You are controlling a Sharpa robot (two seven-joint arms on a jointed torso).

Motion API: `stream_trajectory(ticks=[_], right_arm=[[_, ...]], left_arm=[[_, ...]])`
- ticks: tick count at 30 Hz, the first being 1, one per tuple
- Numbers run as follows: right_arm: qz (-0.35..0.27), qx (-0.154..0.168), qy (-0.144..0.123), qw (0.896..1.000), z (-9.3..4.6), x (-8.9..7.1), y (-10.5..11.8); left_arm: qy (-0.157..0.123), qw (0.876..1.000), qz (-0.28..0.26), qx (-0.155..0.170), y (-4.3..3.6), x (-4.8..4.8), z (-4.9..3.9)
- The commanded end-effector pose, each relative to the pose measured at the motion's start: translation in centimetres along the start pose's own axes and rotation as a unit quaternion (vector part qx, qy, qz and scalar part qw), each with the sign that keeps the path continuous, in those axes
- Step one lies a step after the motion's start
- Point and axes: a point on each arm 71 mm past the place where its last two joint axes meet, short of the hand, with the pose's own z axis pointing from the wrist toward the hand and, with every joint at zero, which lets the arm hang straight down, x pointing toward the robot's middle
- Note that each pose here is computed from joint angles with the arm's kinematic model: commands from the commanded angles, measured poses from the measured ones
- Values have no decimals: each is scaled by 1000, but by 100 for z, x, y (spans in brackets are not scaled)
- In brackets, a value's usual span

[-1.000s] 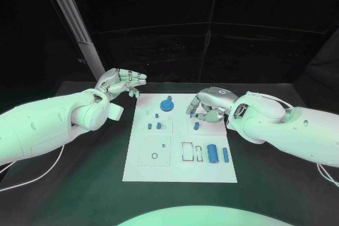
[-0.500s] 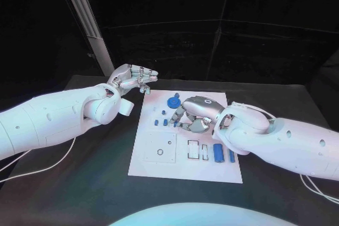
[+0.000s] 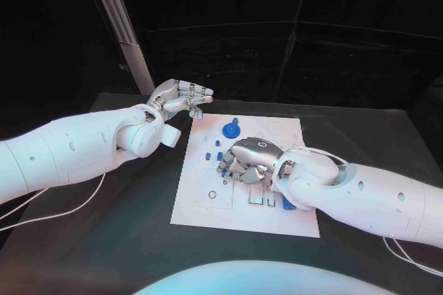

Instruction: Assemble the parts on the task board

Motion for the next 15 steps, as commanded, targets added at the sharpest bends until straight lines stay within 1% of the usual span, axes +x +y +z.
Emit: stream_trajectory(ticks=[1, 15], right_arm=[[-15, -8, 18, 1000, 11, 31, 22], [-32, -1, 44, 999, 19, 88, 2]], left_arm=[[5, 1000, -3, 2, -13, 16, 6], [6, 1000, -4, 1, -12, 18, 9]])
